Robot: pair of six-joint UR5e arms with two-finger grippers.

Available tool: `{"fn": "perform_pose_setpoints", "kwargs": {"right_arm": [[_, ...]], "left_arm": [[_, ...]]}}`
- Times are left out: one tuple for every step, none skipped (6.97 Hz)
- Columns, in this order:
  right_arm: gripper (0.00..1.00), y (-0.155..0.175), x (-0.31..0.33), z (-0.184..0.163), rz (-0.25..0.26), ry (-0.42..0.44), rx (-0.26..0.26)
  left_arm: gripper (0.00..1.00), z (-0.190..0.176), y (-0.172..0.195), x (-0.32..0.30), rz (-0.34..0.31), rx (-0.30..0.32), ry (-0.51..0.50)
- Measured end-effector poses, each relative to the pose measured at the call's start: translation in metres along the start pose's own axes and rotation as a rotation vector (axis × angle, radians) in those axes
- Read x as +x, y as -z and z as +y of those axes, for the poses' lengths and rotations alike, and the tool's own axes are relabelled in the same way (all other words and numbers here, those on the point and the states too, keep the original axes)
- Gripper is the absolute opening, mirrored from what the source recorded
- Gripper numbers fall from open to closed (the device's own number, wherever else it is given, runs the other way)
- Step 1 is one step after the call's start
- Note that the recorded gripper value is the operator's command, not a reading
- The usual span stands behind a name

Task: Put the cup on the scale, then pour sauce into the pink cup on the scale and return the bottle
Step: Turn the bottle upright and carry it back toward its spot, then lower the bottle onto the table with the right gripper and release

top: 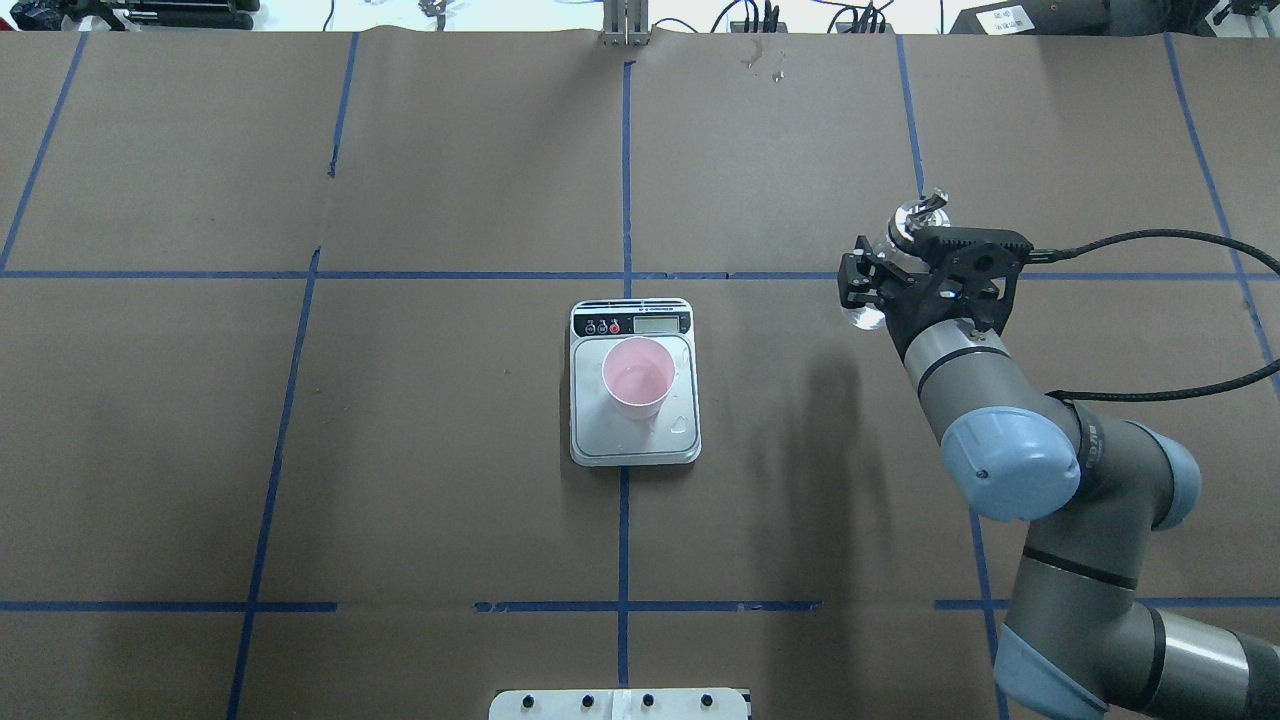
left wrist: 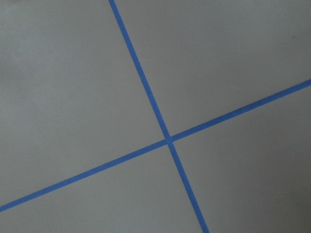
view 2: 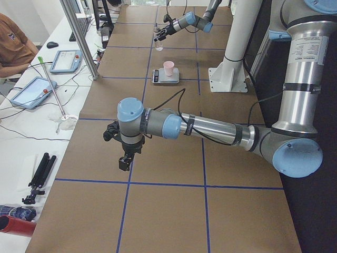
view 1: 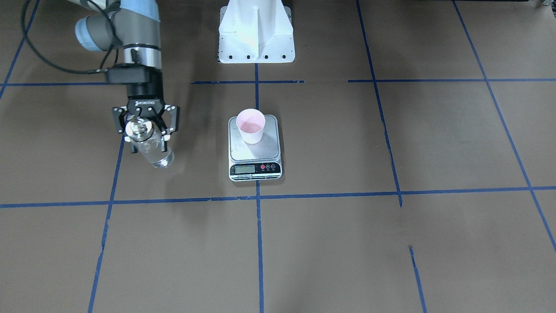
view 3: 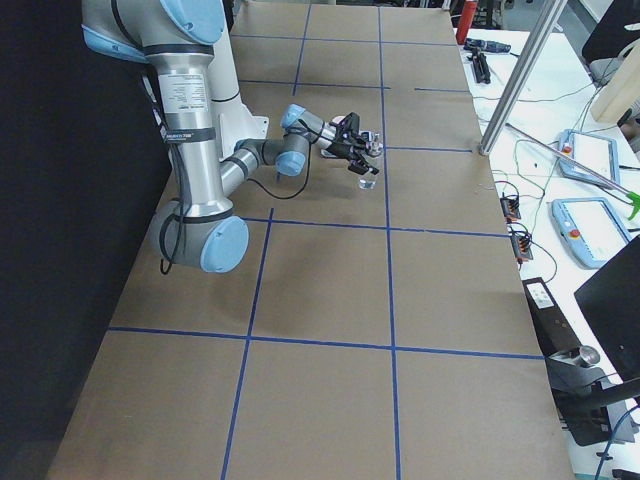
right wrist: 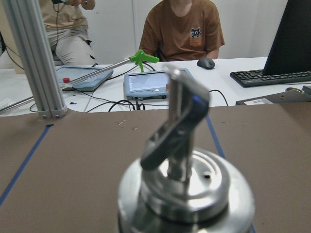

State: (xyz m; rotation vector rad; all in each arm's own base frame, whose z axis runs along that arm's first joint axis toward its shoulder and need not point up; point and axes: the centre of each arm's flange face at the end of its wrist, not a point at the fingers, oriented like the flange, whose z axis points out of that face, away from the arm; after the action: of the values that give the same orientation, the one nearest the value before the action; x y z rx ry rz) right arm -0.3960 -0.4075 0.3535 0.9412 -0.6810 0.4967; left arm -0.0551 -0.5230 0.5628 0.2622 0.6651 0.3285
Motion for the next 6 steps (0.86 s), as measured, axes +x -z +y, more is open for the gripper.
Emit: {"fn": "perform_pose_setpoints", "kwargs": {"right_arm": [[0.00,-0.007,0.017,-0.001,0.029,-0.021,0.004],[0.00,-0.012,0.032,0.003,0.058,-0.023,0.006],[0.00,-0.019,0.047,0.011,0.089,-0.008,0.004],[0.00,-0.026,0.061,0.021,0.118,0.012,0.002],[0.00,-0.029,0.071,0.026,0.137,0.017,0.003],[0.00,-0.030,0.077,0.029,0.145,0.006,0.004]], "left_arm": [[1.00,-0.001,0.003,0.002,-0.001,0.000,0.000],[1.00,-0.001,0.004,0.003,-0.002,0.001,-0.001],[1.00,-0.001,0.005,0.003,-0.002,0.001,-0.001],[1.00,-0.001,0.005,0.004,-0.002,0.002,-0.002],[1.00,-0.001,0.005,0.004,-0.002,0.002,-0.002],[1.00,-0.001,0.005,0.004,-0.002,0.002,-0.001]]}}
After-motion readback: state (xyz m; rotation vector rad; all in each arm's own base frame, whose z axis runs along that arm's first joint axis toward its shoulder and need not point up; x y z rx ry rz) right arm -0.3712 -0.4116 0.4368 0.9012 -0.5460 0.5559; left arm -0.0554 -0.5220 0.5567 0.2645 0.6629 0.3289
